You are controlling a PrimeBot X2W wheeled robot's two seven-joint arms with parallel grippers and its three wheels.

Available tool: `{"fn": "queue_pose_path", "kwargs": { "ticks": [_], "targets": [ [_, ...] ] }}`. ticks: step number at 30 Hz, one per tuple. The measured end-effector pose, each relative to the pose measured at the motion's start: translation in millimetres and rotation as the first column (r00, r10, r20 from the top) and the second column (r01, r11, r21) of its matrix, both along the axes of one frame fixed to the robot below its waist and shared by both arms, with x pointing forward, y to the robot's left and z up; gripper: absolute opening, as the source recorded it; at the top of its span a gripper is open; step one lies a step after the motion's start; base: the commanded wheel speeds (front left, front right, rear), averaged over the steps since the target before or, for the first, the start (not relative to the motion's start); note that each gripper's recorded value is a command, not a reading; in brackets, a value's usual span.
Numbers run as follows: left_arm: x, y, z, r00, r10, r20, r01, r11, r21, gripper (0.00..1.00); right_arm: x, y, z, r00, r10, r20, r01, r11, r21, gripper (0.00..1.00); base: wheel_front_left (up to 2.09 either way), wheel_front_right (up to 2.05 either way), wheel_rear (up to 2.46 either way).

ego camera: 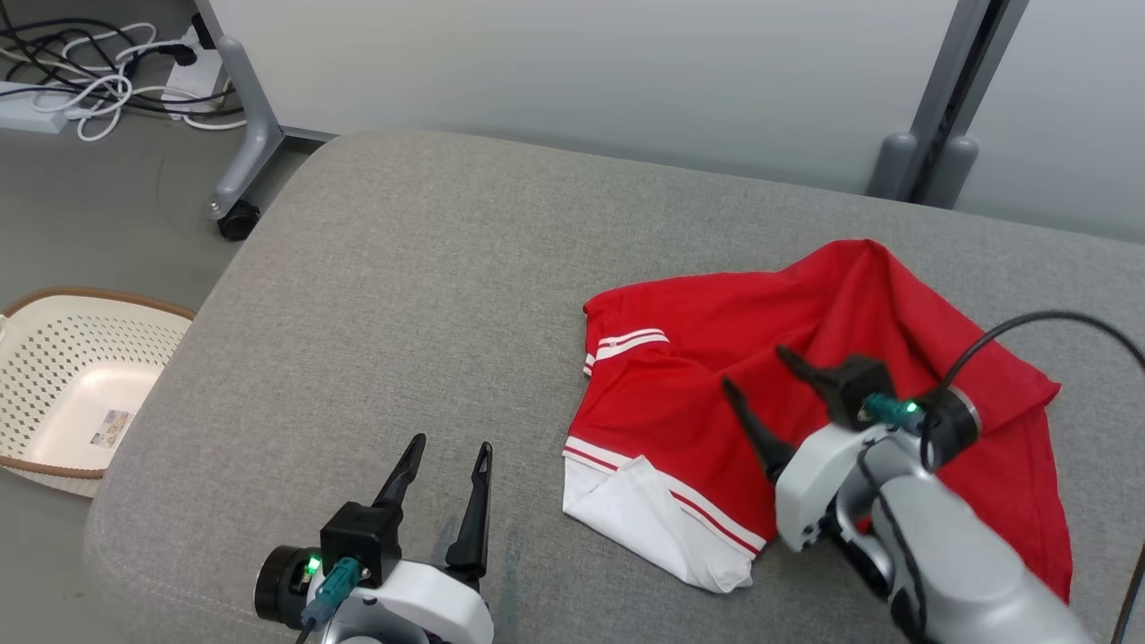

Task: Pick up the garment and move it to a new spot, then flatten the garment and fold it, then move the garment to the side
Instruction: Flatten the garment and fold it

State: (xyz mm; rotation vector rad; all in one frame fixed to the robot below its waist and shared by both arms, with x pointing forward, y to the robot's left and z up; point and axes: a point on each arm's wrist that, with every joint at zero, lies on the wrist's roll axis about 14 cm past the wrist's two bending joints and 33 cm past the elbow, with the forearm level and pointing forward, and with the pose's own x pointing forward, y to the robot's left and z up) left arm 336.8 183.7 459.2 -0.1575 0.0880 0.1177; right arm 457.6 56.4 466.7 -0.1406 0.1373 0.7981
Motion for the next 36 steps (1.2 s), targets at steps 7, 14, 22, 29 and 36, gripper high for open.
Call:
{"fn": "queue_pose_path", "kwargs": {
  "ticks": [7, 14, 22, 29, 36],
  "targets": [
    [-12.8, 9.3, 4.3, 0.999, 0.029, 0.018, -0.029, 1.0, 0.002, 1.0, -69.7, 34.6, -35.8, 0.98, 0.13, -0.154, -0.128, 0.992, 0.018, 1.0, 0.0, 0.0, 0.0],
    [-18.7, 16.8, 3.5, 0.999, 0.052, 0.015, -0.052, 0.999, 0.004, 1.0, -95.1, 44.1, -61.1, 0.946, 0.16, -0.282, -0.165, 0.986, 0.005, 1.0, 0.0, 0.0, 0.0],
    [-24.6, 20.8, 1.8, 0.998, 0.069, 0.011, -0.069, 0.998, 0.003, 1.0, -110.8, 42.3, -80.3, 0.909, 0.154, -0.387, -0.176, 0.984, -0.023, 1.0, 0.0, 0.0, 0.0],
    [-25.8, 19.8, 1.7, 0.998, 0.065, 0.012, -0.065, 0.998, 0.005, 1.0, -118.0, 41.7, -83.7, 0.897, 0.159, -0.413, -0.183, 0.983, -0.02, 0.16, 0.0, 0.0, 0.0],
    [-27.1, 17.7, 2.0, 0.998, 0.057, 0.015, -0.057, 0.998, 0.006, 1.0, -134.1, 53.0, -76.0, 0.894, 0.231, -0.384, -0.249, 0.969, 0.002, 0.0, 0.0, 0.0, 0.0]
  ]
}}
